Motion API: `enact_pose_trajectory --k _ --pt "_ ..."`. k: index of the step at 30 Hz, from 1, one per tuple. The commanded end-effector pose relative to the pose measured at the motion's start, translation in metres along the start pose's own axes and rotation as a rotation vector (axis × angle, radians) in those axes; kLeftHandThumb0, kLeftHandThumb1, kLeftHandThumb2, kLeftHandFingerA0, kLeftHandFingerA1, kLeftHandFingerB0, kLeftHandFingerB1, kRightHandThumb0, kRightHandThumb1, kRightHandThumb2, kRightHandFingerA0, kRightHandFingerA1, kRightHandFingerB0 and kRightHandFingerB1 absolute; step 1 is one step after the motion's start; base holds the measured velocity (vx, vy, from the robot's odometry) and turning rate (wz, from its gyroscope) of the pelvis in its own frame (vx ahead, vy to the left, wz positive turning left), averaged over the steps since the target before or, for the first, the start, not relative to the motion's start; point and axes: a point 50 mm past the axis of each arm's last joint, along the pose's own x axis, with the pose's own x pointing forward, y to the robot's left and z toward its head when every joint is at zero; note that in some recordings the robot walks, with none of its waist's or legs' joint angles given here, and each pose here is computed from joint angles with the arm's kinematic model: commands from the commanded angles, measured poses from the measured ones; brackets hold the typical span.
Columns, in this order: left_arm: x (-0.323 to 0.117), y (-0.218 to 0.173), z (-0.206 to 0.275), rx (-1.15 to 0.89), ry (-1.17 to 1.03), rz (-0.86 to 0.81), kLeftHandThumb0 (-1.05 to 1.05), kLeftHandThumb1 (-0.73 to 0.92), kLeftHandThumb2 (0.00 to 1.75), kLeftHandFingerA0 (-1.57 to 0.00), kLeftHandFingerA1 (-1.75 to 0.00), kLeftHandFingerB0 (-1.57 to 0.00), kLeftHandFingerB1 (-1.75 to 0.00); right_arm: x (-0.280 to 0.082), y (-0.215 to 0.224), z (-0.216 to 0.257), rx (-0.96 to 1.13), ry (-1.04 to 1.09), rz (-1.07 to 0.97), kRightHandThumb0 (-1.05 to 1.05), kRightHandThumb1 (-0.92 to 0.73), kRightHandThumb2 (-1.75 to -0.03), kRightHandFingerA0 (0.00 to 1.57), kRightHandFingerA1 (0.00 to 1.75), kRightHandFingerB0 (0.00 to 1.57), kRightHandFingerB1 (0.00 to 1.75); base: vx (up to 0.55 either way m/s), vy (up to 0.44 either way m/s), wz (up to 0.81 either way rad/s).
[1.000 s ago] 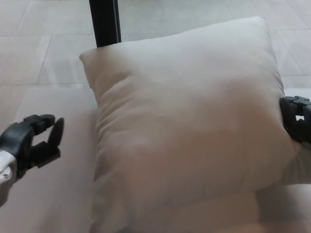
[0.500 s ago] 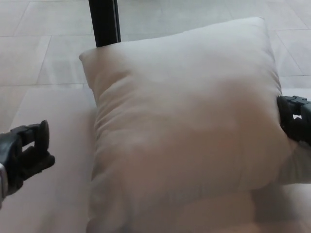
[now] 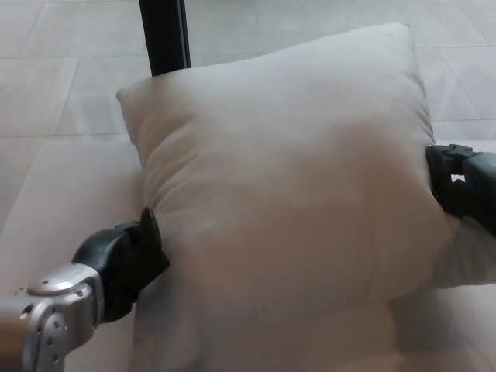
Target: The robot uses its left hand to press on the left side of the pillow kept in the middle of the desk and uses its right hand to lift up and the right side of the pillow and turn it over
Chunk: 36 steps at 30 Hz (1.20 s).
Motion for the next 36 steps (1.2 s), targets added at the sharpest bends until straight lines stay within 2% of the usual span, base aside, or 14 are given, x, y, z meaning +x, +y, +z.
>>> enact_pose_trajectory --k 1,6,10,13,16,19,20,21,22,25,29,34,35,36 --pt "0.01 -0.018 -0.002 -0.038 0.016 -0.075 -1.03 0.87 1.31 0.0 -0.37 0.0 0.0 0.004 0.016 0.001 0.031 0.005 0.112 -1.0 -0.74 -1.2 0.27 0.59 0.11 0.3 0.0 0.0 0.0" --pt "0.024 -0.034 -0.014 -0.083 0.072 -0.129 -1.05 0.91 1.34 0.0 -0.27 0.0 -0.01 0.002 0.029 0.011 0.139 -0.008 0.174 -1.05 -0.92 -0.81 0.34 0.47 0.0 0.24 0.0 0.0 0.0" --pt "0.033 -0.048 -0.025 -0.246 0.099 -0.14 -1.05 0.88 1.31 -0.14 -0.25 0.0 -0.07 0.002 0.048 0.029 0.18 -0.07 0.244 -1.05 -0.69 -1.12 0.27 0.56 0.0 0.09 0.0 0.0 0.0" --pt "0.04 -0.066 -0.03 -0.375 0.094 -0.139 -0.98 0.92 0.75 -0.09 -0.52 0.0 0.0 0.001 0.063 0.047 0.186 -0.073 0.315 -1.04 -0.65 -1.15 0.25 0.58 0.03 0.03 0.0 0.0 0.0" --pt "0.045 -0.084 -0.029 -0.401 0.086 -0.184 -1.05 0.87 1.27 0.0 -0.26 0.0 -0.19 -0.003 0.079 0.064 0.172 -0.093 0.388 -1.05 -0.87 -0.7 0.23 0.5 0.0 0.03 0.0 0.0 0.0" --pt "0.049 -0.104 -0.031 -0.393 0.107 -0.202 -1.05 0.88 1.26 0.0 -0.24 0.0 -0.12 -0.005 0.095 0.072 0.146 -0.078 0.455 -1.05 -0.62 -1.12 0.16 0.52 0.0 0.03 0.0 0.0 0.0" --pt "0.05 -0.11 -0.031 -0.398 0.101 -0.209 -1.05 0.86 1.26 0.0 -0.22 0.0 -0.11 -0.005 0.1 0.074 0.116 -0.063 0.476 -1.05 -0.85 -0.71 0.09 0.48 0.0 0.0 0.0 0.0 0.0" --pt "0.052 -0.118 -0.031 -0.416 0.116 -0.211 -1.05 0.86 1.24 0.0 -0.2 0.0 -0.12 -0.006 0.105 0.076 0.066 -0.067 0.511 -1.05 -0.65 -1.13 0.07 0.46 0.0 0.0 0.0 0.0 0.0" --pt "0.053 -0.119 -0.031 -0.437 0.119 -0.24 -0.93 0.82 1.18 -0.33 -0.8 0.0 -0.13 -0.006 0.113 0.077 0.058 -0.066 0.512 -1.05 -0.84 -0.68 0.09 0.5 0.0 0.0 0.0 0.0 0.0" --pt "0.058 -0.132 -0.029 -0.348 0.09 -0.297 -0.69 0.92 0.79 -0.83 -1.6 -0.34 -0.76 -0.007 0.13 0.079 0.028 -0.054 0.547 -1.05 -0.57 -0.85 0.14 0.54 0.0 0.06 0.0 0.0 0.0" --pt "0.056 -0.152 -0.03 -0.16 0.013 -0.473 -0.82 0.92 0.77 -0.53 -0.92 -0.29 -0.75 -0.005 0.153 0.071 0.005 0.0 0.579 -1.02 -0.55 -0.69 0.26 0.57 0.0 0.23 0.0 0.0 0.0" --pt "0.055 -0.161 -0.035 -0.048 -0.05 -0.499 -0.77 0.92 0.87 -0.52 -1.09 -0.29 -0.81 -0.007 0.171 0.06 -0.037 0.028 0.624 -1.02 -0.5 -0.72 0.27 0.63 0.0 0.2 0.0 0.0 0.0" --pt "0.055 -0.162 -0.039 0.015 -0.042 -0.371 -0.73 0.92 0.76 -0.32 -0.94 0.0 -0.02 -0.006 0.179 0.054 -0.073 0.045 0.622 -0.87 -0.41 -0.89 0.28 0.63 0.07 0.1 0.0 0.0 0.0" --pt "0.053 -0.162 -0.038 0.077 -0.055 -0.329 -0.89 0.8 1.17 -0.01 -0.46 0.0 -0.25 -0.007 0.182 0.051 -0.077 0.056 0.631 -0.94 -0.48 -0.63 0.23 0.61 0.0 0.29 0.0 0.0 0.0"
